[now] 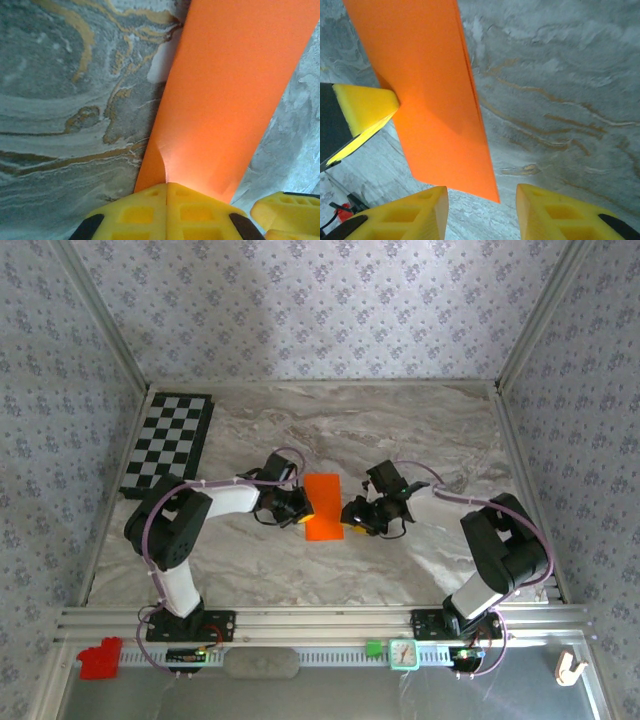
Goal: Fold a paper plane with a square sheet of paper (pick it up from the middle)
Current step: Fold the triangle a second time at the center of the table.
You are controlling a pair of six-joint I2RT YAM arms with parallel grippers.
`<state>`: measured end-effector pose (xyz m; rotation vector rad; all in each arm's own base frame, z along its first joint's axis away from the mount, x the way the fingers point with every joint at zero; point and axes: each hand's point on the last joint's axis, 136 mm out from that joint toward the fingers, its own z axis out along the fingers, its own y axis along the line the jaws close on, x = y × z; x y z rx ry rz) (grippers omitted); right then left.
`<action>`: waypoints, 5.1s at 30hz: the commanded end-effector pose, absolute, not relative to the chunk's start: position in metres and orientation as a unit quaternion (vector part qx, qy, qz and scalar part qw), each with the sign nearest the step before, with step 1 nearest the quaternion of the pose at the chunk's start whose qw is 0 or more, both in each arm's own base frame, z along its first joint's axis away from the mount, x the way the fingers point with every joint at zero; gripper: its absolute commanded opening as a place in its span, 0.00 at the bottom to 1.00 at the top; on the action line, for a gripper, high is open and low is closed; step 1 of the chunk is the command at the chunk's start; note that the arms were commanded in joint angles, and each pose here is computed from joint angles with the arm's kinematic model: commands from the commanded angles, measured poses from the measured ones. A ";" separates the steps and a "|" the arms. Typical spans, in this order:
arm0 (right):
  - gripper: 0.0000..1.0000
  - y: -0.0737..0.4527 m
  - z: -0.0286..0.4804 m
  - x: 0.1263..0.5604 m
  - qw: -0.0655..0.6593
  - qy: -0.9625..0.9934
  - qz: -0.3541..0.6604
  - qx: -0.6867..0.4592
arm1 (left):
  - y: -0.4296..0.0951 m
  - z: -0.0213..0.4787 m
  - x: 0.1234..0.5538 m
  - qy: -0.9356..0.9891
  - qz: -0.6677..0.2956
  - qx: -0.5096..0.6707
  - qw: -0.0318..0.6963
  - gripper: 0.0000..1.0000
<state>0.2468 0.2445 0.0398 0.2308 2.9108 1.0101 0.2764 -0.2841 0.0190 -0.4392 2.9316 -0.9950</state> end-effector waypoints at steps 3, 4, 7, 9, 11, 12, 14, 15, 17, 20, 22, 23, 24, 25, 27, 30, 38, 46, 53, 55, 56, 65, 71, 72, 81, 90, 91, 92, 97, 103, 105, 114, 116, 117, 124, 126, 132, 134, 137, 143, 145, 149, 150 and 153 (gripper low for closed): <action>0.40 0.252 0.040 0.236 0.008 0.939 0.337 0.065 | -0.264 -0.014 0.252 0.956 -0.247 -0.157 -0.035 0.07; 0.40 0.252 0.039 0.235 0.006 0.940 0.336 0.064 | -0.263 -0.014 0.252 0.956 -0.245 -0.159 -0.035 0.07; 0.40 0.253 0.035 0.233 -0.001 0.941 0.333 0.063 | -0.263 -0.014 0.251 0.955 -0.245 -0.160 -0.038 0.07; 0.39 0.254 0.034 0.231 -0.003 0.941 0.332 0.059 | -0.264 -0.013 0.250 0.955 -0.246 -0.161 -0.038 0.07; 0.39 0.254 0.032 0.230 -0.006 0.943 0.326 0.059 | -0.264 -0.012 0.251 0.954 -0.248 -0.163 -0.038 0.07; 0.39 0.254 0.031 0.228 -0.009 0.944 0.326 0.057 | -0.264 -0.012 0.251 0.954 -0.247 -0.165 -0.039 0.07; 0.39 0.256 0.030 0.227 -0.013 0.944 0.325 0.055 | -0.264 -0.012 0.250 0.953 -0.248 -0.171 -0.041 0.07; 0.39 0.256 0.029 0.226 -0.015 0.944 0.324 0.054 | -0.264 -0.013 0.250 0.951 -0.248 -0.177 -0.043 0.07; 0.39 0.256 0.025 0.223 -0.020 0.947 0.317 0.053 | -0.263 -0.014 0.249 0.948 -0.249 -0.194 -0.049 0.07; 0.39 0.257 0.023 0.221 -0.022 0.948 0.313 0.052 | -0.264 -0.016 0.247 0.938 -0.261 -0.221 -0.061 0.08; 0.39 0.257 0.022 0.221 -0.023 0.948 0.312 0.051 | -0.264 -0.017 0.246 0.932 -0.268 -0.234 -0.069 0.08; 0.38 0.257 0.021 0.220 -0.024 0.949 0.312 0.050 | -0.264 -0.018 0.246 0.930 -0.269 -0.239 -0.072 0.08; 0.38 0.257 0.022 0.220 -0.023 0.949 0.312 0.050 | -0.264 -0.017 0.246 0.929 -0.271 -0.242 -0.073 0.08; 0.39 0.257 0.021 0.220 -0.023 0.949 0.311 0.050 | -0.263 -0.017 0.246 0.927 -0.272 -0.245 -0.075 0.08; 0.38 0.258 0.022 0.220 -0.024 0.948 0.313 0.049 | -0.263 -0.017 0.247 0.926 -0.273 -0.249 -0.075 0.08; 0.38 0.259 0.024 0.221 -0.021 0.947 0.318 0.048 | -0.261 -0.017 0.246 0.927 -0.271 -0.248 -0.076 0.08; 0.36 0.264 0.038 0.232 0.012 0.934 0.351 0.057 | -0.259 -0.019 0.244 0.930 -0.265 -0.241 -0.078 0.08; 0.32 0.261 0.048 0.241 0.036 0.921 0.382 0.075 | -0.259 -0.019 0.244 0.932 -0.263 -0.235 -0.077 0.08; 0.25 0.260 0.044 0.241 0.029 0.918 0.386 0.086 | -0.260 -0.018 0.245 0.933 -0.265 -0.233 -0.075 0.08; 0.25 0.259 0.042 0.240 0.022 0.918 0.385 0.091 | -0.260 -0.018 0.245 0.933 -0.264 -0.233 -0.076 0.08; 0.24 0.260 0.041 0.240 0.020 0.918 0.387 0.091 | -0.260 -0.017 0.245 0.933 -0.265 -0.233 -0.075 0.08; 0.20 0.263 0.036 0.241 0.001 0.913 0.394 0.109 | -0.261 -0.015 0.246 0.933 -0.268 -0.231 -0.072 0.08; 0.26 0.253 0.027 0.236 -0.009 0.924 0.362 0.121 | -0.262 -0.013 0.248 0.933 -0.269 -0.227 -0.071 0.08; 0.26 0.252 0.026 0.236 -0.010 0.926 0.358 0.121 | -0.261 -0.014 0.248 0.934 -0.268 -0.228 -0.071 0.08; 0.25 0.256 0.022 0.237 -0.020 0.923 0.363 0.126 | -0.262 -0.012 0.249 0.933 -0.269 -0.227 -0.070 0.08; 0.20 0.260 0.025 0.240 -0.018 0.916 0.379 0.128 | -0.265 -0.009 0.251 0.933 -0.275 -0.224 -0.069 0.08; 0.19 0.260 0.025 0.241 -0.016 0.916 0.380 0.128 | -0.264 -0.009 0.250 0.933 -0.274 -0.224 -0.069 0.08; 0.18 0.260 0.025 0.240 -0.016 0.916 0.380 0.128 | -0.264 -0.009 0.251 0.933 -0.274 -0.225 -0.068 0.08; 0.11 0.257 0.025 0.239 -0.015 0.917 0.377 0.131 | -0.270 0.000 0.256 0.930 -0.292 -0.215 -0.061 0.09; 0.03 0.247 0.026 0.237 -0.007 0.923 0.361 0.132 | -0.288 0.051 0.285 0.925 -0.353 -0.138 0.002 0.18; 0.02 0.246 0.029 0.237 -0.005 0.923 0.361 0.131 | -0.290 0.064 0.293 0.924 -0.363 -0.117 0.023 0.21; 0.02 0.247 0.041 0.240 0.008 0.921 0.370 0.124 | -0.286 0.054 0.309 0.932 -0.343 -0.110 0.035 0.20; 0.02 0.248 0.045 0.241 0.012 0.920 0.374 0.120 | -0.283 0.043 0.307 0.937 -0.329 -0.117 0.023 0.18; 0.02 0.249 0.046 0.241 0.014 0.919 0.376 0.117 | -0.282 0.039 0.306 0.939 -0.323 -0.119 0.019 0.17; 0.02 0.266 0.058 0.244 0.023 0.914 0.398 0.080 | -0.280 0.019 0.301 0.944 -0.307 -0.124 -0.001 0.13; 0.02 0.272 0.061 0.247 0.025 0.912 0.404 0.071 | -0.279 0.015 0.299 0.945 -0.302 -0.124 -0.006 0.13; 0.01 0.293 0.068 0.263 0.035 0.905 0.420 0.057 | -0.276 0.006 0.296 0.948 -0.292 -0.128 -0.016 0.12; 0.01 0.299 0.068 0.270 0.040 0.904 0.422 0.055 | -0.276 0.005 0.296 0.949 -0.289 -0.128 -0.017 0.12; 0.01 0.306 0.067 0.278 0.046 0.904 0.421 0.058 | -0.276 0.005 0.296 0.949 -0.288 -0.128 -0.018 0.12; 0.01 0.314 0.059 0.286 0.048 0.907 0.415 0.059 | -0.276 0.007 0.296 0.949 -0.287 -0.127 -0.016 0.12; 0.01 0.316 0.057 0.287 0.047 0.908 0.413 0.060 | -0.276 0.009 0.296 0.949 -0.289 -0.125 -0.014 0.12; 0.01 0.317 0.050 0.289 0.047 0.912 0.402 0.062 | -0.279 0.016 0.298 0.948 -0.296 -0.120 -0.010 0.12; 0.01 0.317 0.049 0.290 0.047 0.913 0.400 0.064 | -0.280 0.019 0.299 0.947 -0.298 -0.117 -0.007 0.12; 0.01 0.317 0.046 0.289 0.047 0.915 0.396 0.065 | -0.285 0.034 0.304 0.946 -0.310 -0.097 0.013 0.13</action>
